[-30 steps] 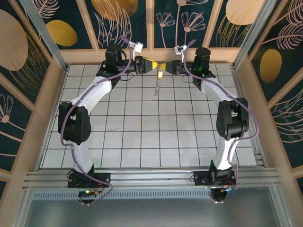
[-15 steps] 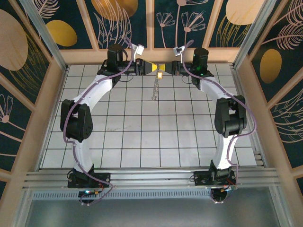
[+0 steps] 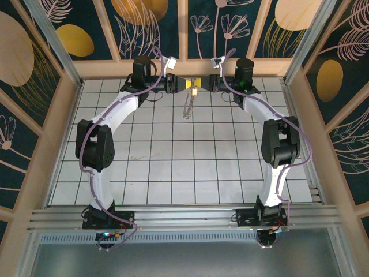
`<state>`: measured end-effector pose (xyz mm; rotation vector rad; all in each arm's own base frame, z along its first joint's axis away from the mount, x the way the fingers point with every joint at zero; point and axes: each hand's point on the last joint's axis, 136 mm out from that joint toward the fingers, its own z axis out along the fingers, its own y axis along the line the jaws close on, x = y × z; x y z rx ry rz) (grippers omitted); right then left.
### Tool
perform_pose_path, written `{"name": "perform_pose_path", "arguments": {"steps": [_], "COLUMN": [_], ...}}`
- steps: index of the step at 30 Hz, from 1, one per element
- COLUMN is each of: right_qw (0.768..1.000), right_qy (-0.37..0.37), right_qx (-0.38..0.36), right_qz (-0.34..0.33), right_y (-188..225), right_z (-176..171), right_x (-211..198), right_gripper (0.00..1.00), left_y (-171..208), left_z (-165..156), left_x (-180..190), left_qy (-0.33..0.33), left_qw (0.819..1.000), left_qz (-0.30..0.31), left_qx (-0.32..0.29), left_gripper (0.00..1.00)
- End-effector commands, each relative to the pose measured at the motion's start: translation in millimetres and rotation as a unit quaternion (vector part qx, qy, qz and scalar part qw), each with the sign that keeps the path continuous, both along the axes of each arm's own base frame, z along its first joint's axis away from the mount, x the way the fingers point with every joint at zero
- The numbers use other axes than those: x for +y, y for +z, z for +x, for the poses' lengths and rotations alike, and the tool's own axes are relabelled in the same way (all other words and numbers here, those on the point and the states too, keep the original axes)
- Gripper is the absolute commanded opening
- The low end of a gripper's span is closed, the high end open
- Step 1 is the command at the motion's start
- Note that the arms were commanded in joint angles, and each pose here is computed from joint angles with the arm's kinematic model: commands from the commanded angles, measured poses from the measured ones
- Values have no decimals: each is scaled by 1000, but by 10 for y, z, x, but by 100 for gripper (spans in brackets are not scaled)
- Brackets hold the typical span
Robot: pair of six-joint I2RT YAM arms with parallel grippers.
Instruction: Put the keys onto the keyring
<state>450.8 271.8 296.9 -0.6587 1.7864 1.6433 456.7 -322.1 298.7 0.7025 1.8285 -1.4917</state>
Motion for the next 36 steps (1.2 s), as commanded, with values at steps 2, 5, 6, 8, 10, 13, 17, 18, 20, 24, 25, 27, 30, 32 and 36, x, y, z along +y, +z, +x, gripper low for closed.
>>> {"name": "perform_pose_path", "arguments": {"steps": [2,5,6,8,10,13,17,18,20,24,25,27,30,32,36], "right_qw": [999,999,999,999,999,999,999,999,999,999,999,999,999,999,999], "right_qy": [14,15,15,15,17,16,16,17,16,16,17,18,22,21,22], "right_qx": [-43,-43,-42,-42,-41,-40,-40,-40,-40,-38,-39,-39,-39,-39,-39], "right_qz": [12,12,12,11,12,11,11,12,11,11,12,12,11,10,10], "right_y": [233,235,225,219,221,208,205,209,202,199,204,203,200,193,184], "right_z": [-102,-109,-103,-102,-107,-97,-88,-92,-86,-83,-88,-92,-110,-114,-129], "right_x": [-31,-19,-22,-18,-5,0,10,15,15,24,23,31,39,38,39], "right_gripper": [0,0,0,0,0,0,0,0,0,0,0,0,0,0,0], "left_y": [40,40,40,47,53,79,93,93,100,81,75,65,48,29,1], "left_z": [52,54,50,47,48,35,13,7,-5,-5,-1,0,9,21,30], "left_x": [-15,-19,-22,-26,-26,-30,-33,-34,-31,-36,-32,-35,-34,-35,-38], "left_qy": [-9,-11,-12,-14,-16,-20,-26,-27,-28,-29,-28,-28,-26,-24,-22], "left_qw": [1000,1000,1000,1000,1000,999,999,999,999,999,999,999,999,999,999], "left_qz": [-10,-13,-14,-17,-19,-25,-30,-30,-31,-32,-32,-32,-31,-30,-28], "left_qx": [-9,-7,-6,-6,-7,-7,-5,-6,-6,-4,-3,-2,0,1,3], "left_gripper": [46,46,46,46,45,44,39,39,38,38,38,38,39,40,42]}}
